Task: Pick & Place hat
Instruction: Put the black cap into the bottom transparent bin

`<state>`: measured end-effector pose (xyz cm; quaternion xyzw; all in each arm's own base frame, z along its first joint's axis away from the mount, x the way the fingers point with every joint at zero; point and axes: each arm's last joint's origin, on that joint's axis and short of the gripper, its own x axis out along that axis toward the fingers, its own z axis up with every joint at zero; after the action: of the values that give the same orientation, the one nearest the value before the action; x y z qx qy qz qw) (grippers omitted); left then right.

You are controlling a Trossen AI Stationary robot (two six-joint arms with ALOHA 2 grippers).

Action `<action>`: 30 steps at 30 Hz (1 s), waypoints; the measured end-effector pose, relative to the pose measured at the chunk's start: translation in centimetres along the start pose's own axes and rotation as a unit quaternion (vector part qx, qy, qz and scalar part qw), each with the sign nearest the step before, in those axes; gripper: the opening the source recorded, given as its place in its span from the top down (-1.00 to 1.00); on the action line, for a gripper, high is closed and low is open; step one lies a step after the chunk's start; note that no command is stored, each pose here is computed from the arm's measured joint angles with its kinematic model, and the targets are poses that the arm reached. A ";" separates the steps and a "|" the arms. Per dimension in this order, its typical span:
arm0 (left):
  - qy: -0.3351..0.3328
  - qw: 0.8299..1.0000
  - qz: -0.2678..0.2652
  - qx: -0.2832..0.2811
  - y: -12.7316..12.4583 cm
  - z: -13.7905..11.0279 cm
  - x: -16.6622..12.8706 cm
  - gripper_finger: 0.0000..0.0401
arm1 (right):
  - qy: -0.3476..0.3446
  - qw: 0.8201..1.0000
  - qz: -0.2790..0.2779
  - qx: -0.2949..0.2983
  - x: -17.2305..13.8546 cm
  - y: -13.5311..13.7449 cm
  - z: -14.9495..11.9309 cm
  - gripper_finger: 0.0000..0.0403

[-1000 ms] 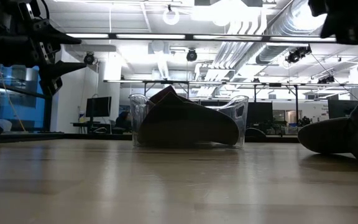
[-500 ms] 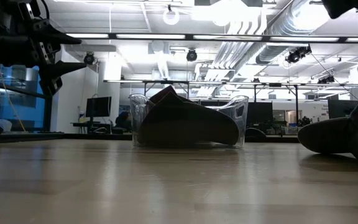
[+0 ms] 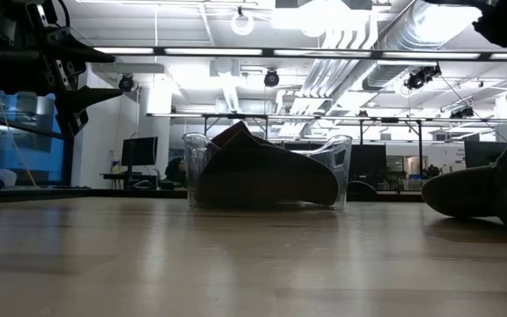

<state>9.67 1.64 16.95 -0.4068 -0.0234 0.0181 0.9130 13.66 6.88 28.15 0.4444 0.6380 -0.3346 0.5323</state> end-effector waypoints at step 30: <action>0.000 1.000 0.000 0.000 0.0 0.0 0.0 -0.09 | 0.035 0.999 -0.025 0.007 6.8 5.2 -1.5 -0.57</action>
<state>9.67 1.64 16.94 -0.4069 -0.0235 0.0180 0.9130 17.61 11.61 22.07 0.4436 0.6650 -0.3359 0.4982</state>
